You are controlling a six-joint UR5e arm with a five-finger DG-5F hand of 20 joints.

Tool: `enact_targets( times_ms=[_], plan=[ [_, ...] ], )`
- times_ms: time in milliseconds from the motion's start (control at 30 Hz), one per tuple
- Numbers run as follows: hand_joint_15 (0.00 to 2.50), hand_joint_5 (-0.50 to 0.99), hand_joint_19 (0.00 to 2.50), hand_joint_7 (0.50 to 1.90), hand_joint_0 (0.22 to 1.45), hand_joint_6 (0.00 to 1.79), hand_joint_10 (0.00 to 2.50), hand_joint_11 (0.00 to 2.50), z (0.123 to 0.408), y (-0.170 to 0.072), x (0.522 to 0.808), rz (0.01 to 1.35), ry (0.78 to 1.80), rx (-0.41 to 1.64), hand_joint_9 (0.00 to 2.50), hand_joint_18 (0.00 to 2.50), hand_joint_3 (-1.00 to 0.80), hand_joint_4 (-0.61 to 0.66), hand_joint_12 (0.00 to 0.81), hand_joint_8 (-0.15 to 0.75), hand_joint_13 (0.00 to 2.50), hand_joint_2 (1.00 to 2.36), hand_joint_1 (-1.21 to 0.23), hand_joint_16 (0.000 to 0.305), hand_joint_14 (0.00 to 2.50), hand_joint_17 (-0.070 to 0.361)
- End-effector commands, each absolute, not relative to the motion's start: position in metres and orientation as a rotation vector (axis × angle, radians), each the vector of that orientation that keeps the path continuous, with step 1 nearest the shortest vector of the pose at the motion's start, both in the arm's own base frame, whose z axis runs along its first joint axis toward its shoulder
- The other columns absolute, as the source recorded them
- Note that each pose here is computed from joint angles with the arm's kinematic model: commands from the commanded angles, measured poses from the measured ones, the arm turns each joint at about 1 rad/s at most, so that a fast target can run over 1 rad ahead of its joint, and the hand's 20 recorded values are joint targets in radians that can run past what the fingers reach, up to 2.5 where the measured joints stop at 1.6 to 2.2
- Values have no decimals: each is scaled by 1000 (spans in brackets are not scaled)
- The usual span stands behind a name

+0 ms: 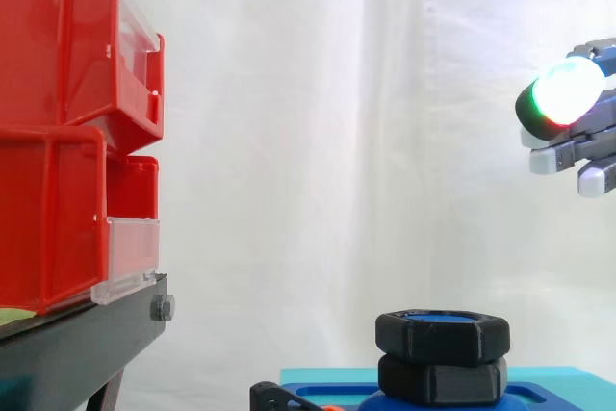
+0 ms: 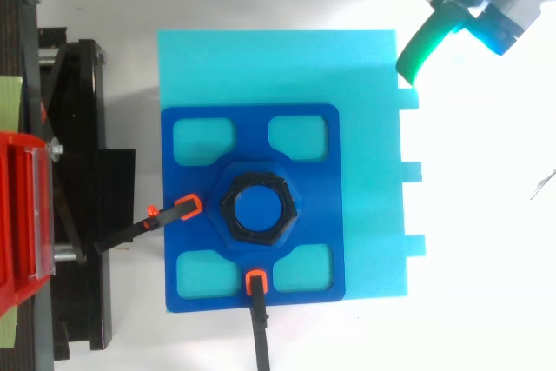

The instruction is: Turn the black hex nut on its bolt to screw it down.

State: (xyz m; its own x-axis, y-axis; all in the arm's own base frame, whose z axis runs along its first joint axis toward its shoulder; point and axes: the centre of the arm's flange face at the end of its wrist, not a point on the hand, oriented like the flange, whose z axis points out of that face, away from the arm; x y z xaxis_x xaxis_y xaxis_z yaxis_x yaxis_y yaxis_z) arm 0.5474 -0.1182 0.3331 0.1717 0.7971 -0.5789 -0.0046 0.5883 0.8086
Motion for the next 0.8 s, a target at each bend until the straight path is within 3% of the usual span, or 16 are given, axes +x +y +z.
enact_targets(
  times_ms=[0, 67, 167, 200, 300, 533, 767],
  plan=[
    [156, -264, 441, 716, 459, 502, 2, 76, 333, -118, 547, 657, 1288, 778, 156, 374, -500, 66, 385, 215, 191, 1000, -446, 56, 7, 125],
    [89, -272, 404, 731, 457, 502, 0, 0, 332, -118, 547, 657, 1290, 777, 35, 324, -500, 70, 362, 201, 106, 1000, -407, 49, 3, 109],
    [0, -264, 286, 702, 448, 502, 0, 0, 332, -118, 547, 655, 1291, 779, 51, 181, -500, 43, 340, 185, 3, 1000, -347, 49, 0, 109],
    [0, -260, 268, 703, 453, 502, 0, 0, 333, -118, 546, 655, 1291, 779, 15, 6, -500, 25, 325, 161, 0, 1000, -305, 46, 0, 104],
    [0, -268, 182, 684, 486, 502, 0, 0, 332, -118, 546, 654, 1294, 780, 0, 0, -500, 13, 318, 131, 0, 1000, -203, 47, 0, 106],
    [0, -290, 113, 653, 489, 502, 0, 0, 332, -118, 546, 654, 1294, 780, 0, 0, -500, -72, 289, 73, 0, 1000, -255, 46, 0, 103],
    [0, -297, 111, 644, 481, 501, 0, 0, 332, -118, 546, 654, 1294, 780, 0, 0, -500, -44, 271, 51, 0, 1000, -265, 42, 0, 95]
  ],
)
